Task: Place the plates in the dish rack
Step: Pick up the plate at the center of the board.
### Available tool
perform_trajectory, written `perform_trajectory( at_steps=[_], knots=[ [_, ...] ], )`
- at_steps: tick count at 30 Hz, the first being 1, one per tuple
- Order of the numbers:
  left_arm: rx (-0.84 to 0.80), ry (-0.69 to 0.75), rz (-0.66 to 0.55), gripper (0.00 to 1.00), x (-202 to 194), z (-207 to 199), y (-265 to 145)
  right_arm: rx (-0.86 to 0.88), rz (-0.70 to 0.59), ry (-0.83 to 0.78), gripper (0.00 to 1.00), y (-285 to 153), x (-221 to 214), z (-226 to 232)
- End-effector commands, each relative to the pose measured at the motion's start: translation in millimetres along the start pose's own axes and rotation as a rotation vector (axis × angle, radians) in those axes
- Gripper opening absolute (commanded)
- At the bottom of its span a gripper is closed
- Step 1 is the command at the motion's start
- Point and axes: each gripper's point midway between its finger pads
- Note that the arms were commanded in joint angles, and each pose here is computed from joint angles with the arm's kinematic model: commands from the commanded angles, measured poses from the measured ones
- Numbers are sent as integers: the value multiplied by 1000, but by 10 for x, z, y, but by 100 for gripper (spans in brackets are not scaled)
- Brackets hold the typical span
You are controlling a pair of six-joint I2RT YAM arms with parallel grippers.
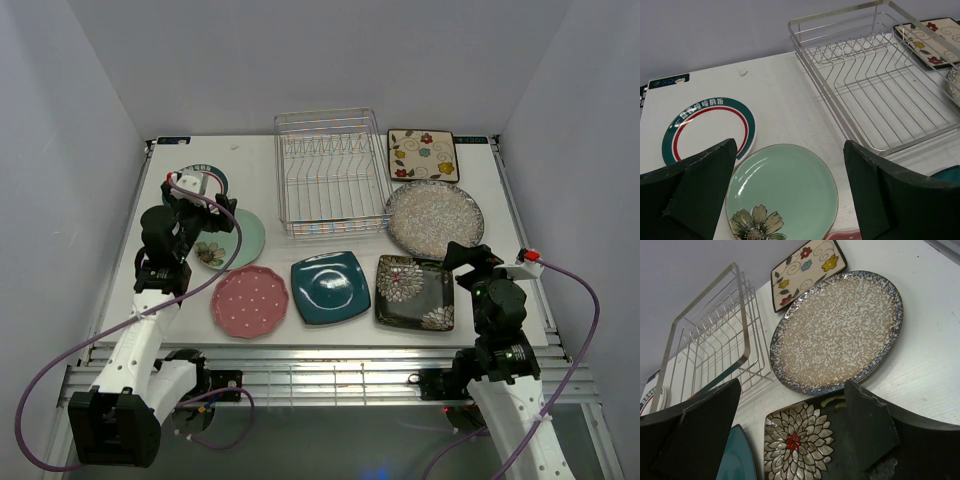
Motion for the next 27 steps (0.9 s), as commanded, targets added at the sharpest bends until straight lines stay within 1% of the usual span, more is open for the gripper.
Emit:
perform_trajectory(
  at_steps=[1, 13, 20, 25, 27],
  knots=[
    [24, 1, -18, 98, 66, 43, -22, 36, -27, 18, 90, 20, 69, 97],
    [101, -21, 18, 98, 54, 191, 8, 27, -24, 11, 90, 59, 51, 84],
    [77, -23, 23, 98, 82, 153, 2, 3, 1, 15, 90, 96, -19, 41],
    [34, -3, 28, 98, 24, 81, 21, -9, 26, 3, 90, 150, -94, 15],
    [44, -5, 40, 98, -20, 99, 38, -34, 54, 2, 90, 203, -178, -32]
  ],
)
Point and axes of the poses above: each gripper's point midway between its finger pads, its own y axis out along the fingers, its own z axis along the line the jaws close on, x = y × z, and after that the axes turned 7 degrees about y, right-handed
